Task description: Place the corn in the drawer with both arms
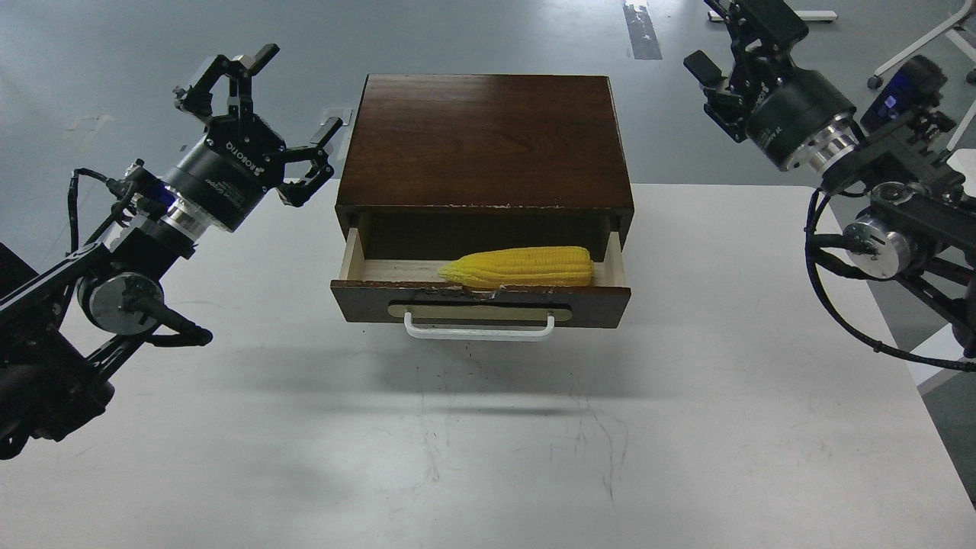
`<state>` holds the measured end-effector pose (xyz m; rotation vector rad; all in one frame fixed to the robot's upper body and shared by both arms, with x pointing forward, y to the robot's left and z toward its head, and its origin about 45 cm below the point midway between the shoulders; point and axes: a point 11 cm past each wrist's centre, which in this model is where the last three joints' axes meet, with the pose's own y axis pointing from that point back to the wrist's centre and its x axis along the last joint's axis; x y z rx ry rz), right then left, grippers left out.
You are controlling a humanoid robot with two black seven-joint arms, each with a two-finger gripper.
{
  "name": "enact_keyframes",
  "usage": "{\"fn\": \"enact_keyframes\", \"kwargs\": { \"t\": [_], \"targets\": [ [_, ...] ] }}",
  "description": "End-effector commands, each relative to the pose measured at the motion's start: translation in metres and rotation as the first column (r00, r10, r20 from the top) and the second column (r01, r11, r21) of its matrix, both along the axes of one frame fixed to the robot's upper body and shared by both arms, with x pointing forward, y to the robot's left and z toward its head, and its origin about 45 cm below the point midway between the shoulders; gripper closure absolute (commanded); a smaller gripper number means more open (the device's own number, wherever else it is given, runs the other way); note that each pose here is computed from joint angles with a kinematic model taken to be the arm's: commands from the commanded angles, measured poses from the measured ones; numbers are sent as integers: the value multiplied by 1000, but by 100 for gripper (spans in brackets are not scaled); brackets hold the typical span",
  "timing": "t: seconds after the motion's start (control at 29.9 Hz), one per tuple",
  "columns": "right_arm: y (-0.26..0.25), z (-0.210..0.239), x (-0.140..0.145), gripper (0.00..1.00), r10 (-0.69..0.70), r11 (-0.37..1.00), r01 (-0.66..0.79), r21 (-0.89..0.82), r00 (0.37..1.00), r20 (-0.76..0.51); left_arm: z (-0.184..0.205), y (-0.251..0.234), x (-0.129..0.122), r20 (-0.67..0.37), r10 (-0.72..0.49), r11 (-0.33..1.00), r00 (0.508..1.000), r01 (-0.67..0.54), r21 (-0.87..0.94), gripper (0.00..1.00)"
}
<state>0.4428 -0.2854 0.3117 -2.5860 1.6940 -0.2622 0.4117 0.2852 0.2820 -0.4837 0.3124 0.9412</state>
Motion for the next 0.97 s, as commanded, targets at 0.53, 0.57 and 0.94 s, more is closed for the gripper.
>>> {"fn": "enact_keyframes", "kwargs": {
  "t": [0.53,0.57,0.94],
  "targets": [
    [-25,-116,-34,0,-38,914,170,367,940,-340,-22,-5,-11,-24,-11,1000,1000,11,-6,2],
    [-20,-117,-35,0,-28,914,163,372,939,-342,-22,-5,-11,-24,-11,1000,1000,11,-6,2],
    [-11,-134,-44,0,-6,911,159,380,927,-375,-30,-3,-15,-42,-6,1000,999,6,-5,2]
  ]
}}
